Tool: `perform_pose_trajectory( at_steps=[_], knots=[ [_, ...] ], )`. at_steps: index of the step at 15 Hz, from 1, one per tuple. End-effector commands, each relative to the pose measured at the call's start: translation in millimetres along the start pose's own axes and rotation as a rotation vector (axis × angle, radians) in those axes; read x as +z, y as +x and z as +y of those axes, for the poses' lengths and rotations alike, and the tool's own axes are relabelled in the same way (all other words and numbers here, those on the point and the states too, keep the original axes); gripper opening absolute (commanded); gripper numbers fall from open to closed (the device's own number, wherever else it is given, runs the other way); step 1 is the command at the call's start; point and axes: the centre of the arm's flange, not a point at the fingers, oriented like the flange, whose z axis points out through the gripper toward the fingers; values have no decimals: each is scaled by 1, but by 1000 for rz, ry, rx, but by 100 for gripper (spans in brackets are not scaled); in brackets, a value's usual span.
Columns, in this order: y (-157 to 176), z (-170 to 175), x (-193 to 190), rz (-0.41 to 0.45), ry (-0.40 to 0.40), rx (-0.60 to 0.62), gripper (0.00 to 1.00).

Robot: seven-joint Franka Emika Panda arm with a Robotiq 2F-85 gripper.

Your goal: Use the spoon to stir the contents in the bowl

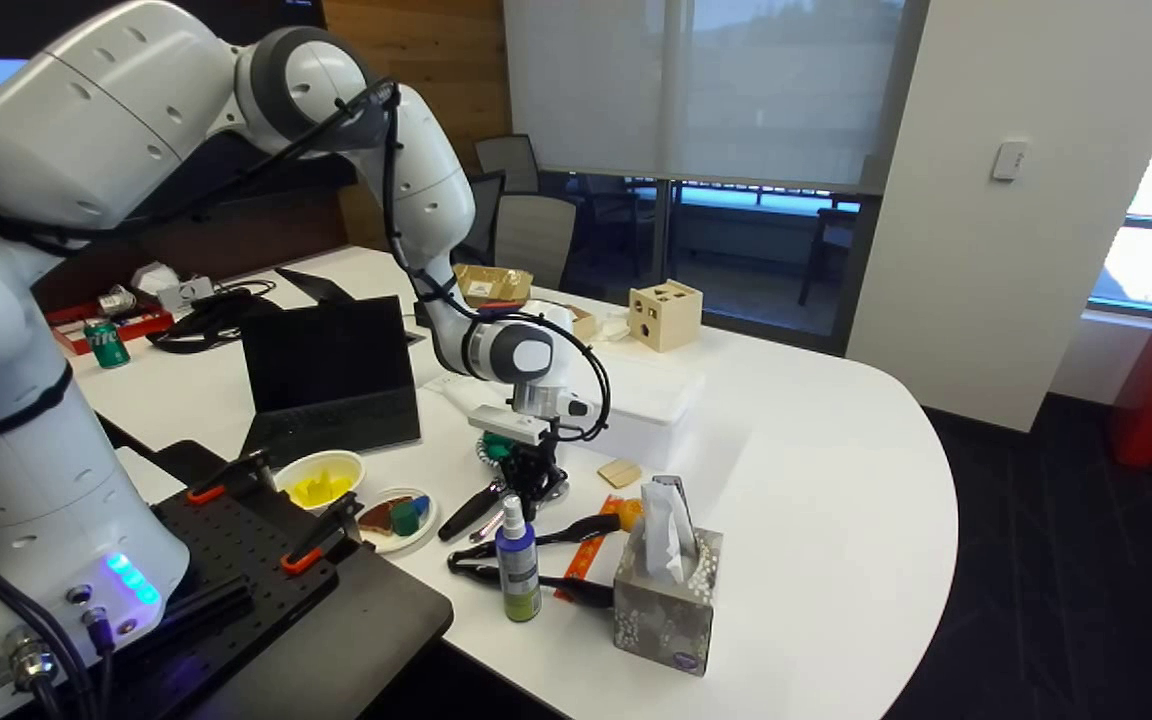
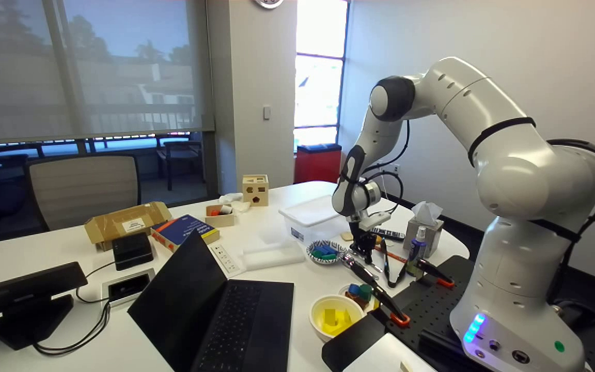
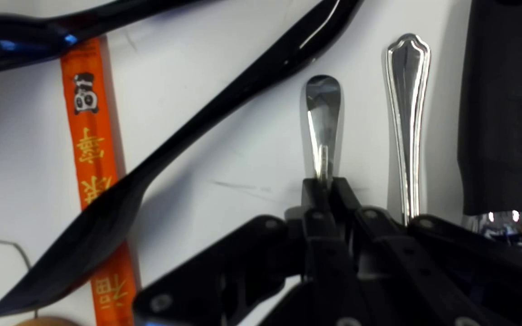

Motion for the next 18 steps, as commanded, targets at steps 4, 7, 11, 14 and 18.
perform_pose_trajectory(
  at_steps=[4,7,11,14,18],
  knots=[
    [-24,8,-39,-2,64,41,2],
    [-29,7,-70,-48,140,61,2],
    [-29,4,-111,-149,278,68,2],
    [-18,4,-119,-227,388,71,2],
    [-2,5,-108,-349,543,99,2]
  ],
)
